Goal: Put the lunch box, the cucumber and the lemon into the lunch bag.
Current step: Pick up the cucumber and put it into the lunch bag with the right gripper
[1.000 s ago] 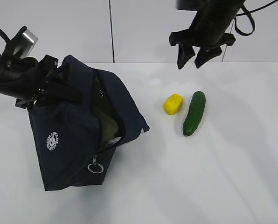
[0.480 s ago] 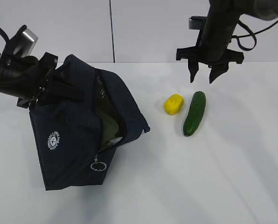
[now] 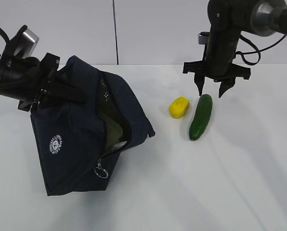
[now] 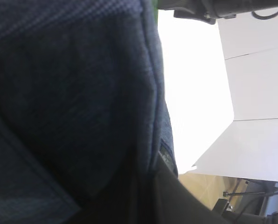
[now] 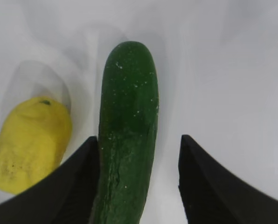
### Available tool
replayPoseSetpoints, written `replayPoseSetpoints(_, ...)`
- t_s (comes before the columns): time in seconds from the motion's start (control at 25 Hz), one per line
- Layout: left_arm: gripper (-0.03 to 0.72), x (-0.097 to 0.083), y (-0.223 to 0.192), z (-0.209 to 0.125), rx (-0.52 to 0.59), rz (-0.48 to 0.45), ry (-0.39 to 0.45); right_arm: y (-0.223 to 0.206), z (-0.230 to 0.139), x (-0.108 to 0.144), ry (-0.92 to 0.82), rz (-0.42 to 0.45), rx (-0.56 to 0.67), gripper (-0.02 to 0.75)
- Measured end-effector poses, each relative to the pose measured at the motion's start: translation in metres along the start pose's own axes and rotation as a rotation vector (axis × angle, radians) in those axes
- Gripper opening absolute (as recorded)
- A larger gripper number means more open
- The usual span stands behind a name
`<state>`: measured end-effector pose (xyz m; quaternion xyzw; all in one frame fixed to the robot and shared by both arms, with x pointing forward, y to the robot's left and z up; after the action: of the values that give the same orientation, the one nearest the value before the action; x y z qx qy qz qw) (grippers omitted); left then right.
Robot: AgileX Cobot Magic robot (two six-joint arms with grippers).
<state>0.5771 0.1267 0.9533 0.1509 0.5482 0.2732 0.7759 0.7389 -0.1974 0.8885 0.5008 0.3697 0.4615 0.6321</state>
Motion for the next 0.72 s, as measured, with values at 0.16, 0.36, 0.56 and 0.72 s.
replayPoseSetpoints(0.16, -0.009, -0.002, 0.0, -0.001, 0.007, -0.009, 0.001, -0.011, -0.003, 0.0, -0.015, -0.011, 0.018, 0.405)
replayPoseSetpoints(0.36, -0.009, -0.002, 0.0, -0.002, 0.01, -0.012, 0.001, -0.013, -0.003, 0.0, -0.018, -0.012, 0.02, 0.405)
replayPoseSetpoints(0.56, -0.009, -0.003, 0.0, -0.002, 0.012, -0.015, 0.001, -0.017, -0.004, 0.0, -0.018, -0.015, 0.028, 0.405)
replayPoseSetpoints(0.72, -0.009, -0.004, 0.0, -0.003, 0.018, -0.021, 0.001, -0.02, -0.006, 0.002, -0.022, -0.007, 0.04, 0.405)
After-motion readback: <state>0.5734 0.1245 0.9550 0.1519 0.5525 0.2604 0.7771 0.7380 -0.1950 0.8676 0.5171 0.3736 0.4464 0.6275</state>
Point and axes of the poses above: a point on each arm's last joint axis where the gripper is mounted, y pointing back along that axis away from the gripper, x along the wrist's bending axis when the last joint is at zero, z = x × y, the point moved 8 cm from there along -y, pointing out along that axis toward the gripper, and after that the axes turned 2 degrees about -y, right-handed, at the moved point
